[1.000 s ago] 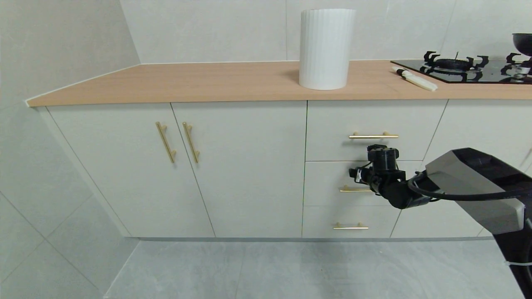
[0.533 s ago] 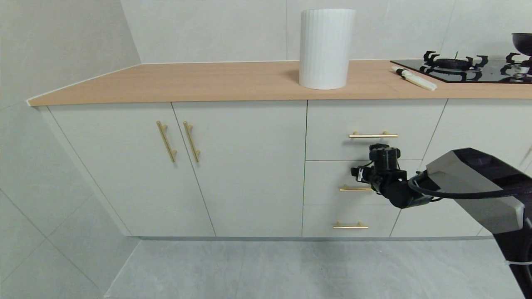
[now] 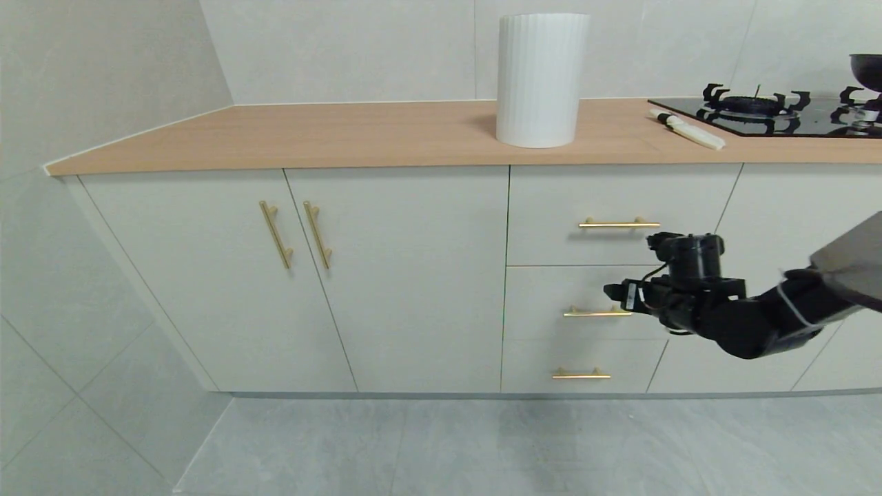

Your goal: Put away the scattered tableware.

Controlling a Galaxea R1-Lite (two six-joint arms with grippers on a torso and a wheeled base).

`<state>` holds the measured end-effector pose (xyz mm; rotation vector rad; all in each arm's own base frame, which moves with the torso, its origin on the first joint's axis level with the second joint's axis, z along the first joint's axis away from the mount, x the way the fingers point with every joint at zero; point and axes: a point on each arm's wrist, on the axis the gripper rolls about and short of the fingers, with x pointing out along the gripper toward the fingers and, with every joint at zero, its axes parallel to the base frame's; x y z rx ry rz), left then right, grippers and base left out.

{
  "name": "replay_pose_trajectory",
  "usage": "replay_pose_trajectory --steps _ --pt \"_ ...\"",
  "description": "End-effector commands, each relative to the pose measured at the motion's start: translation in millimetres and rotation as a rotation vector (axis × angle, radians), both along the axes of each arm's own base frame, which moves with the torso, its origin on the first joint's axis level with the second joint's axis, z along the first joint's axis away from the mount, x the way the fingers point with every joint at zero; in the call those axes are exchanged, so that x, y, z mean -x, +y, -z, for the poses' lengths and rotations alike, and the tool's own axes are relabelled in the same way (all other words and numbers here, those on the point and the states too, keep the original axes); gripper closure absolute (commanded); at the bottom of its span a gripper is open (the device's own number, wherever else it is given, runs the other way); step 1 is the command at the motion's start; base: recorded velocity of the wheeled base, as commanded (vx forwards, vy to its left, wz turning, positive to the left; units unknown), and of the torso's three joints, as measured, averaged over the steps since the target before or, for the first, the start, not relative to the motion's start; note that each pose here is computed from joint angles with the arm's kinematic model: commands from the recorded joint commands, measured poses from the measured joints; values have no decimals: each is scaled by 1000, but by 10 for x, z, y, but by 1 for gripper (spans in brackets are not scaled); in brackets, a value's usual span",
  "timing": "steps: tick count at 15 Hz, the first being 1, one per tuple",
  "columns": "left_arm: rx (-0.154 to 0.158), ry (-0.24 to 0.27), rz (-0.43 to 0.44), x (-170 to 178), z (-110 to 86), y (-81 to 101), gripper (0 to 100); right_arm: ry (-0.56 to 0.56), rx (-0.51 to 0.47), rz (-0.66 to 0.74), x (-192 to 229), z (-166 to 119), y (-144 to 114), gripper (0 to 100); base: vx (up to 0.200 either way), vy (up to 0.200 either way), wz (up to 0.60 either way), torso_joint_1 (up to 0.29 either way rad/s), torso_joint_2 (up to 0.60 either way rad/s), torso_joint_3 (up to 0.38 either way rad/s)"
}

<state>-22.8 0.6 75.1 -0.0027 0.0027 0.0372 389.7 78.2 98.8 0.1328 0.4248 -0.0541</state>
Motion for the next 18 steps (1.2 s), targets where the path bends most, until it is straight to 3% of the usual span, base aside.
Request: replay_pose_trajectory --steps 1,6,7,9,14,18 --pt "0 0 -1 0 0 0 0 -103 -20 -55 1052 -684 -153 0 0 0 0 0 0 0" --pt "0 0 -1 0 0 0 0 -263 60 -11 2409 -1016 -482 0 0 0 0 0 0 0" --pt "0 0 -1 0 0 0 0 -263 60 -11 2409 -1016 -482 0 0 0 0 0 0 0" --pt "0 0 -1 0 0 0 0 -375 135 65 3136 -1134 -679 0 0 0 0 0 0 0" --pt "0 0 -1 0 0 0 0 -443 179 256 3969 -886 -870 0 0 0 0 0 0 0" --pt "0 0 -1 0 0 0 0 -534 201 276 4305 -587 -862 0 0 0 0 0 0 0"
